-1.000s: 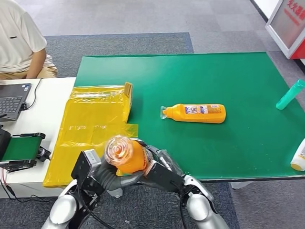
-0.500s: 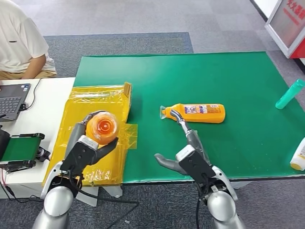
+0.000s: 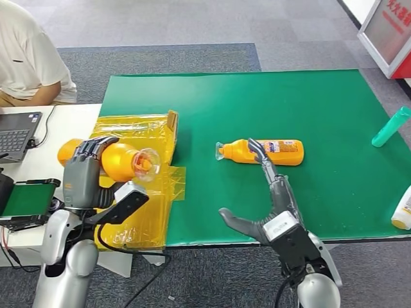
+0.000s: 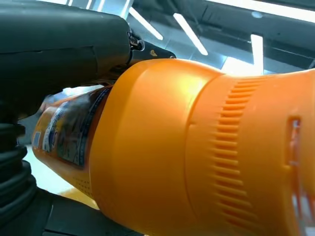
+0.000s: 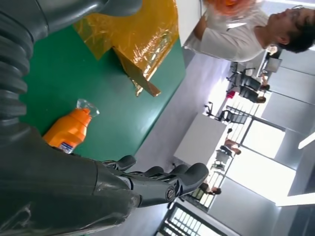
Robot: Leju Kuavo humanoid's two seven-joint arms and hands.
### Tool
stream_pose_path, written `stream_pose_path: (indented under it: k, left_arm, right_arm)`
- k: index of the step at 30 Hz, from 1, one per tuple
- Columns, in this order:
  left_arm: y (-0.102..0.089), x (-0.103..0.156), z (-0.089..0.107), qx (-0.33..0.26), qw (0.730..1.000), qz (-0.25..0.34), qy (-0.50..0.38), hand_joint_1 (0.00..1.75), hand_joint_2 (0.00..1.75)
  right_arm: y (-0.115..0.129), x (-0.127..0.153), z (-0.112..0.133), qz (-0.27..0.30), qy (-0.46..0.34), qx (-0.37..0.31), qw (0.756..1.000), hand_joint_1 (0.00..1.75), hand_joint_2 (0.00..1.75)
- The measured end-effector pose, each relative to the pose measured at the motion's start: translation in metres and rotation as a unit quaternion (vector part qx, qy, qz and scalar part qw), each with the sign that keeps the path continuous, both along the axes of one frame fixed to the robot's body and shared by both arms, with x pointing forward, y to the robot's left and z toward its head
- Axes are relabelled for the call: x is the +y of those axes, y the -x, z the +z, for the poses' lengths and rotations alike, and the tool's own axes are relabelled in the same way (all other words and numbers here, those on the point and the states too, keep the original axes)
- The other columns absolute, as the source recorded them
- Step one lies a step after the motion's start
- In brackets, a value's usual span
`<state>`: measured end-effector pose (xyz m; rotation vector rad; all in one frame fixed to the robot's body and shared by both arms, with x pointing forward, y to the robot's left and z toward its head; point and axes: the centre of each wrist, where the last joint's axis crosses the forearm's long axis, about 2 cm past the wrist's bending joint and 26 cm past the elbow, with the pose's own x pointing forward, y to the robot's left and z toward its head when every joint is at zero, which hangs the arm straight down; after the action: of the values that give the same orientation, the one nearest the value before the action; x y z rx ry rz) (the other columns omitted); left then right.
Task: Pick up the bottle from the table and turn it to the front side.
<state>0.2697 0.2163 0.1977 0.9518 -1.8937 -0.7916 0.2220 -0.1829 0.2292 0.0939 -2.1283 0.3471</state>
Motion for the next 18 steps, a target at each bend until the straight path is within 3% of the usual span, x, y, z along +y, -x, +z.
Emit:
stream_pose_path:
  k: [5,18]
  left_arm:
    - [-0.010,0.004,-0.013,0.005,0.996,0.023,-0.083,1.75,1.75]
    - [-0.028,0.011,-0.052,0.097,0.975,0.051,-0.194,1.75,1.75]
  right_arm:
    - [0.006,-0.004,0.012,-0.003,-0.011,-0.030,0.999,0.00,1.75]
    - [0.021,-0.014,0.032,-0.005,-0.033,-0.094,0.995,0.00,1.75]
